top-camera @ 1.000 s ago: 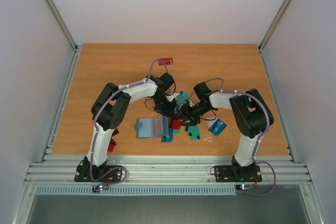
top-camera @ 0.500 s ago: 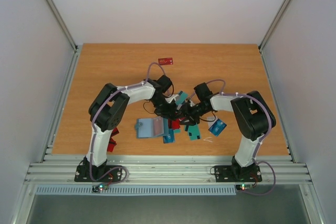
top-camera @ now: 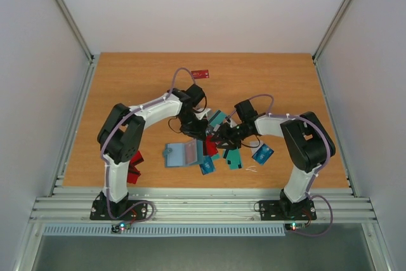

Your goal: Put the credit cards into the card holder

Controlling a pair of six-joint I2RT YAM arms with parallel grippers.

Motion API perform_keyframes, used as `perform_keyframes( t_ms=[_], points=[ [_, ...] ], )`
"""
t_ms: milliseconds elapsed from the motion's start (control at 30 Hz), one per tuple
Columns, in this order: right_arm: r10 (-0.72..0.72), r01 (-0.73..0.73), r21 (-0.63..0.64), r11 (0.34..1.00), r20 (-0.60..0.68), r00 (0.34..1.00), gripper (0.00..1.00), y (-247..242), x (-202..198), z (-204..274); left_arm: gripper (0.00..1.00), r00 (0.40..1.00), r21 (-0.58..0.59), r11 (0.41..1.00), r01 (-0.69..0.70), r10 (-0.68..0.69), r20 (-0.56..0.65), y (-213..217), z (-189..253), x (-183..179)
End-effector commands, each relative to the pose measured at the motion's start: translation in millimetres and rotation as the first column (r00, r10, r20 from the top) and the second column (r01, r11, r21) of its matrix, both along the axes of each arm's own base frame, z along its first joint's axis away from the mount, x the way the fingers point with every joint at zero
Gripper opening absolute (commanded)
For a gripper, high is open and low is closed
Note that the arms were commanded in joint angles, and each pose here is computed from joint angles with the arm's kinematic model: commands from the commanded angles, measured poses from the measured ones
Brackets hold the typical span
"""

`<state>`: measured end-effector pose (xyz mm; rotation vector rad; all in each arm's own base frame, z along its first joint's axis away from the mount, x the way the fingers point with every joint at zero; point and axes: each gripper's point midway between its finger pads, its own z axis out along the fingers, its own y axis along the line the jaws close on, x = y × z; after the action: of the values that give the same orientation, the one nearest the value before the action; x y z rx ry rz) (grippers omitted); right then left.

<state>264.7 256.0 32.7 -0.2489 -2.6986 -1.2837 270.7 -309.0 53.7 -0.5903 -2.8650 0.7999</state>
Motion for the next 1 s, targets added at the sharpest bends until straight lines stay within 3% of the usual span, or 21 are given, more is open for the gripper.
perform_keyframes(
  t_ms=[0,467,967],
  points=[
    [-0.011,0.013,-0.054,0.998,0.037,0.999,0.48,-5.1,7.4,-1.4,0.10,0.997,0.093,0.995,0.033,-0.039,0.068,19.8,5.0,4.7],
    [0.010,-0.007,-0.070,0.998,0.037,0.999,0.48,-4.2,11.4,-1.3,0.10,0.995,0.198,0.979,0.052,-0.067,0.070,29.4,-38.2,15.1],
    [0.054,-0.055,0.020,0.998,0.037,0.998,0.47,10.3,15.9,3.6,0.10,0.997,0.178,0.982,0.065,-0.070,0.021,20.6,-50.7,8.3]
  ],
)
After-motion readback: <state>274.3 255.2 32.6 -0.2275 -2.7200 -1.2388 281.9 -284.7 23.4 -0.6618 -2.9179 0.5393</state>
